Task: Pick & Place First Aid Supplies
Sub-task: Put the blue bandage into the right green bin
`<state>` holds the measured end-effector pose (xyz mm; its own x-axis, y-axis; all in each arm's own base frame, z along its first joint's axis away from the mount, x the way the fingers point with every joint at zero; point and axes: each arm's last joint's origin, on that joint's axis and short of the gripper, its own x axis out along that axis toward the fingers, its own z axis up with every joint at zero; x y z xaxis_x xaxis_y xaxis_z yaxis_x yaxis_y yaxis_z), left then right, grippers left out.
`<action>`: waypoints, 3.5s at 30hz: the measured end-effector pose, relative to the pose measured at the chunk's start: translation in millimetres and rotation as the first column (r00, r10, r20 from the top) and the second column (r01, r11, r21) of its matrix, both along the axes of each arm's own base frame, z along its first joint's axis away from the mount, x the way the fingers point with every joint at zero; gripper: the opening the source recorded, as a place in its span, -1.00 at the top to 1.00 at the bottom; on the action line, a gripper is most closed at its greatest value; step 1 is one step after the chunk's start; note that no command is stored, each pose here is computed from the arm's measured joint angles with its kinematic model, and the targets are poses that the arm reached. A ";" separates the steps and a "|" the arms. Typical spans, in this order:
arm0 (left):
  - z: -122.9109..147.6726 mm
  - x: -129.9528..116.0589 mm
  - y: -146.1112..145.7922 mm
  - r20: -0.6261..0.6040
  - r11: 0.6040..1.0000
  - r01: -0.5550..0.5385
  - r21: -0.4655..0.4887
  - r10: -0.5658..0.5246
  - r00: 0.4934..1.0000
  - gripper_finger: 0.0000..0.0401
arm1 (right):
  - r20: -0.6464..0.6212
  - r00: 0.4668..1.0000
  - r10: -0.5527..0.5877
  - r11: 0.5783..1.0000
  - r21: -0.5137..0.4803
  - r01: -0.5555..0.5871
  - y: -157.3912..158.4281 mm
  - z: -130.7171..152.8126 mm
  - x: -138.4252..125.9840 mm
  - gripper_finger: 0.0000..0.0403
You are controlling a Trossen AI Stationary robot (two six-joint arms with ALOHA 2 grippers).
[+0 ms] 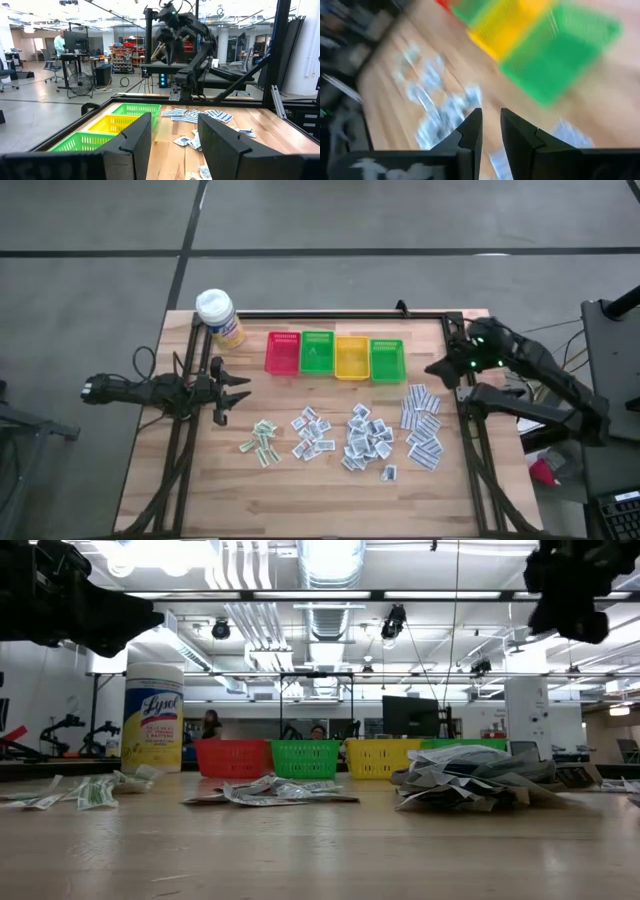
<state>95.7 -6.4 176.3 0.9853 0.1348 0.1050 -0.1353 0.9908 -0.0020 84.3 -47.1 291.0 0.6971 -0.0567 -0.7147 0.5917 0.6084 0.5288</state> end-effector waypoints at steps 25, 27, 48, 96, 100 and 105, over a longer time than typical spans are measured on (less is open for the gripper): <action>-0.1 0.0 0.0 -0.001 1.000 0.000 0.001 0.000 1.000 0.21 | -0.576 0.813 -0.090 0.924 0.257 0.284 -20.1 -54.2 22.1 0.66; -0.1 0.0 0.0 -0.001 1.000 0.000 0.001 0.000 1.000 0.21 | -0.577 0.811 -0.095 0.922 0.257 0.291 -19.6 -54.0 21.2 0.66; -0.3 0.0 0.0 -0.002 1.000 0.000 0.001 0.000 1.000 0.21 | -0.618 0.767 -0.173 0.842 0.311 0.441 -10.5 -60.8 21.1 0.16; -1.5 0.1 0.1 -0.016 1.000 -0.003 0.007 0.004 1.000 0.21 | -0.809 0.321 -0.492 0.624 -0.071 0.778 21.7 -140.6 77.8 0.19; -1.5 0.1 0.1 -0.016 1.000 -0.003 0.007 0.004 1.000 0.21 | -0.796 0.358 -0.488 0.637 -0.045 0.769 21.9 -147.2 76.9 0.22; -1.5 0.1 0.1 -0.016 1.000 -0.003 0.007 0.004 1.000 0.21 | -0.788 0.431 -0.439 0.711 -0.012 0.703 21.9 -146.4 76.9 0.24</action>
